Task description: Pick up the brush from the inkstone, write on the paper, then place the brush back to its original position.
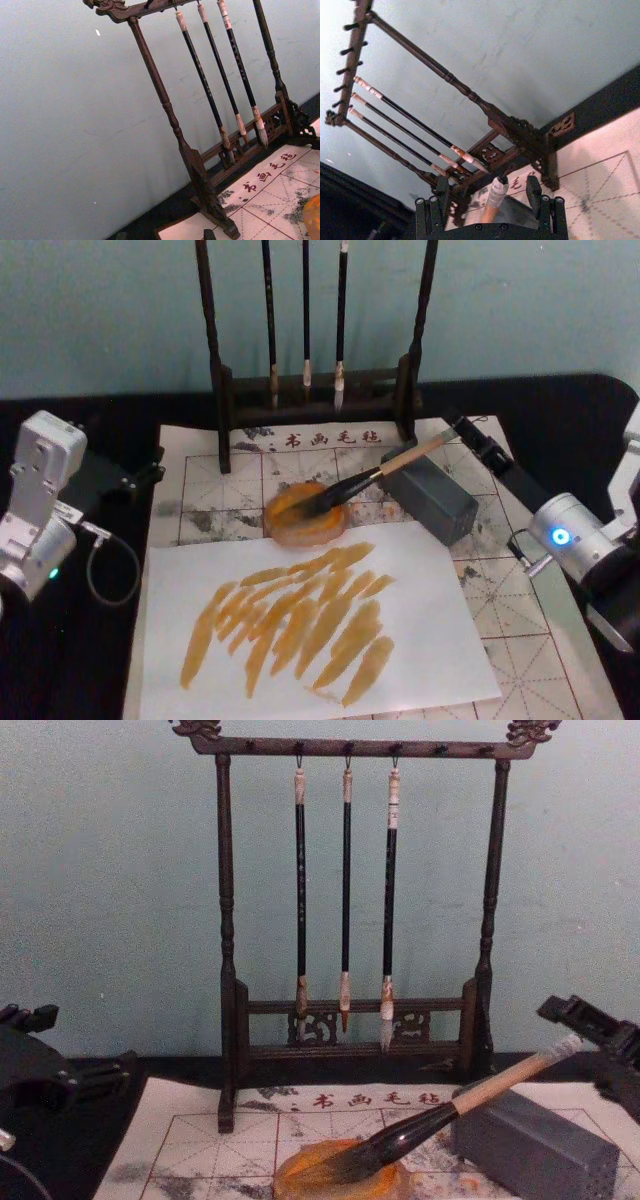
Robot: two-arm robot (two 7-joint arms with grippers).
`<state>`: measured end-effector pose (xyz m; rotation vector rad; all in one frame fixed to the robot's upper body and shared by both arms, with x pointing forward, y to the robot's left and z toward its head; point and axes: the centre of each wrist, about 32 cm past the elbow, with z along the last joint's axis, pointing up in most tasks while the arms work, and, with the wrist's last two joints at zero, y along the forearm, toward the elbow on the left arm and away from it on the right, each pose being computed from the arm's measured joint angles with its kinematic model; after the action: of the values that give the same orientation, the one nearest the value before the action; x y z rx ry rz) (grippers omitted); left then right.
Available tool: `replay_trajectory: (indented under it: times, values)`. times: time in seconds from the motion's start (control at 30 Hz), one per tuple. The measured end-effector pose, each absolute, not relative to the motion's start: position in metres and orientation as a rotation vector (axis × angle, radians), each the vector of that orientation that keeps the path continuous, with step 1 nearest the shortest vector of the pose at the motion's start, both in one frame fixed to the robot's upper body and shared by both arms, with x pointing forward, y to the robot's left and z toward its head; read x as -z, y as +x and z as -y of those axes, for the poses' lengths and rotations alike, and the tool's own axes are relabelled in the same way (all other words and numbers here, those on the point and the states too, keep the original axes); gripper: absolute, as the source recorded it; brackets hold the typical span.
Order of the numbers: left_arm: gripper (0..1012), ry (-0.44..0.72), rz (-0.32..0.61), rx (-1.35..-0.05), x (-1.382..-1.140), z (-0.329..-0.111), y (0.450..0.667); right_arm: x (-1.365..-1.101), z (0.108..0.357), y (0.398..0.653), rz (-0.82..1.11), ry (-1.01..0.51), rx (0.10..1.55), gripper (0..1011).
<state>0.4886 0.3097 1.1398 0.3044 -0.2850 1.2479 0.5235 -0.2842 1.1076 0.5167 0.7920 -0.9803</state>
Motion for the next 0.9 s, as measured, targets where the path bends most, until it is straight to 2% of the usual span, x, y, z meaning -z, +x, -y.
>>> replay_trajectory:
  times: [0.27,0.5,0.73,0.9]
  values:
    - [1001,0.305,0.285,-1.248,-1.14,-0.31,0.489,-1.113,0.305,0.509,-0.633,0.404,1.026,1000]
    - [1001,0.304,0.285,-1.248,-1.14,-0.31,0.489,-1.118,0.327,0.496,-0.463,0.237,1.055,1000]
    - [1001,0.304,0.285,-1.248,-1.14,-0.31,0.489,-1.117,0.334,0.491,-0.357,0.093,1.098,1000]
    - [1001,0.305,0.285,-1.248,-1.14,-0.31,0.489,-1.115,0.335,0.49,-0.322,0.054,1.126,1000]
